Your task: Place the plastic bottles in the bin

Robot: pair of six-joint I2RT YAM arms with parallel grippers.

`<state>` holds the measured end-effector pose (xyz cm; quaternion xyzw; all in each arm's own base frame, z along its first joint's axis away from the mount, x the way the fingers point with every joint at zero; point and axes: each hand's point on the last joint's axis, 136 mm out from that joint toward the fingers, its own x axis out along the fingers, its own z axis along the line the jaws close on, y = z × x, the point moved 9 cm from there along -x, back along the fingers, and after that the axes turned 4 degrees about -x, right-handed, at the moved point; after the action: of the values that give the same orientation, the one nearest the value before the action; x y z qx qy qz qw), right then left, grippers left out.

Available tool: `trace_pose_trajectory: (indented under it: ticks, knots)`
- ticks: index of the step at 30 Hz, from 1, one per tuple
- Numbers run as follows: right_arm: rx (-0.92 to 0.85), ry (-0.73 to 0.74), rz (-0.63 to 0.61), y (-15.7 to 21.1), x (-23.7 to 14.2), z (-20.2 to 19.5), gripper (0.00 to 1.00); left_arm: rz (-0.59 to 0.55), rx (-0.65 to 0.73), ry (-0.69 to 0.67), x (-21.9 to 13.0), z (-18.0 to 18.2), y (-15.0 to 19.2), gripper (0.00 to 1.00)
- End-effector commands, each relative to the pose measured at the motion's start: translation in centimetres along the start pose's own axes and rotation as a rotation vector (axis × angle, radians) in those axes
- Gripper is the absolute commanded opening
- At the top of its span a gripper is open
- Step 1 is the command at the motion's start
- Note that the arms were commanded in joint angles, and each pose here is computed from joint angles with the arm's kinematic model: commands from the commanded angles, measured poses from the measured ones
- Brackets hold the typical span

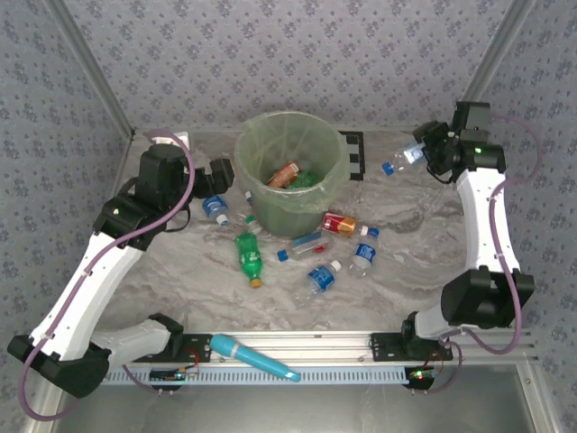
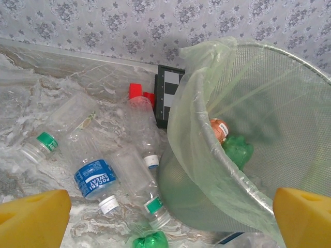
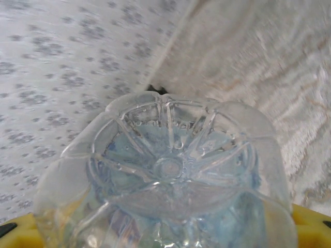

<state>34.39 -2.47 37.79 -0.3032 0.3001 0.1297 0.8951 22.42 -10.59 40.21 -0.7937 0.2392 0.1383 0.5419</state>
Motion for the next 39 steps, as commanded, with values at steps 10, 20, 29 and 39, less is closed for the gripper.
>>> trace_pose_trajectory:
  ticks: [10,20,29,39]
  knots:
    - [-0.619,-0.195,-0.200,4.3,-7.4,12.1,0.56,-0.011,-0.009,0.031,-2.2,0.7,0.4,1.00]
    - [-1.211,-0.299,-0.199,13.4,-8.4,19.3,0.55,-0.040,-0.023,0.026,-4.0,1.5,0.7,1.00]
    - [-1.563,-0.281,-0.146,20.6,-6.9,21.2,0.54,-0.054,-0.028,0.020,-5.1,2.0,0.8,1.00]
    - [-1.669,-0.262,-0.040,25.0,-5.2,20.9,0.54,-0.064,-0.013,0.010,-5.6,2.3,0.8,1.00]
